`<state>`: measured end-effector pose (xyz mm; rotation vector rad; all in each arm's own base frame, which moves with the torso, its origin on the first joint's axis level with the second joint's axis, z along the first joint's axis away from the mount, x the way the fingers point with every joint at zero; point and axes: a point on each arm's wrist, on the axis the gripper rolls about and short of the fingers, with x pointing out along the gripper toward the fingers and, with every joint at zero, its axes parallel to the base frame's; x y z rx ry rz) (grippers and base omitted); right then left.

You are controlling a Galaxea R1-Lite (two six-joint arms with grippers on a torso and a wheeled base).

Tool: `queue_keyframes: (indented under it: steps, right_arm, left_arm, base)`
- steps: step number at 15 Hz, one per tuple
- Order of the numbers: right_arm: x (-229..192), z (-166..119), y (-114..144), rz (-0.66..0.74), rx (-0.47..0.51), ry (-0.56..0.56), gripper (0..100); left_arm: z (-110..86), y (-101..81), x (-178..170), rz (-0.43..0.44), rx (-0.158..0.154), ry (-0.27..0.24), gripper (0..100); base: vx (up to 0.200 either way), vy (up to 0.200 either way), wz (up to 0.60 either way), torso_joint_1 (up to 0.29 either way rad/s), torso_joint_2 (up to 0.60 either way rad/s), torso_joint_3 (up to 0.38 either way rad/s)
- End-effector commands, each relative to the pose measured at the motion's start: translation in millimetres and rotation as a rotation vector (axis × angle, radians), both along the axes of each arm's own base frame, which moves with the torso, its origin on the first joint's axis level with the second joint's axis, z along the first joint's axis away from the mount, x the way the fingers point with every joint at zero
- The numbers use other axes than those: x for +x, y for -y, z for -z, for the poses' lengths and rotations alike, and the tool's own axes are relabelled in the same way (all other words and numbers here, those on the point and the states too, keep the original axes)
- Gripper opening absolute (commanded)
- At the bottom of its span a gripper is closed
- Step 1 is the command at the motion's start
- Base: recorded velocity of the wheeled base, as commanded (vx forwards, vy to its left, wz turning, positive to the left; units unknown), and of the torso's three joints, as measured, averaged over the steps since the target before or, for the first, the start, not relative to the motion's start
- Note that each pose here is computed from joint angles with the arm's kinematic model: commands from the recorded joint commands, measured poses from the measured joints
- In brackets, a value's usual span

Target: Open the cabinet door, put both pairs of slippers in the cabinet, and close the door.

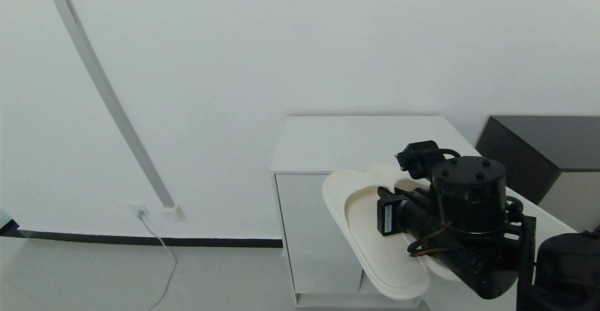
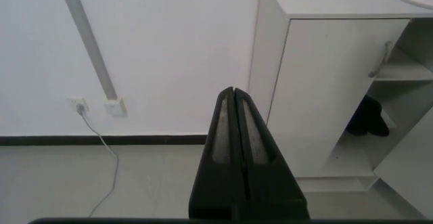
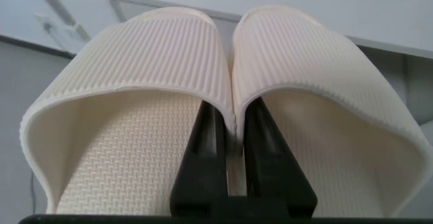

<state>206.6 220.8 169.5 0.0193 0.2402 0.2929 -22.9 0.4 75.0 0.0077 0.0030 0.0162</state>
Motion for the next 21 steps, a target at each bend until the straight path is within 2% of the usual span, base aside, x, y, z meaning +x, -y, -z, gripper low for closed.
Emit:
queue_keyframes:
  steps: [1,12,21]
  right_arm:
    - [-0.3,0.5,-0.7,-0.003,-0.001,-0.001,0]
    - [-1.6,1.8,0.8,-0.006,0.002,0.015,0]
    - [-3.9,7.5,4.8,-0.017,-0.023,0.065,0]
  left_arm:
    - [0.0,-0.1,0.1,0.001,0.0,-0.002,0]
    - [0.0,-0.1,0.1,0.001,0.0,-0.002,0]
    - [-0.4,-0.1,0.0,0.001,0.0,0.0,0]
  base:
    - [0.0,-0.2,0.0,0.002,0.01,-0.002]
    - [0.0,-0.2,0.0,0.003,0.0,0.002]
    - [0.0,0.0,0.0,0.0,0.0,0.0]
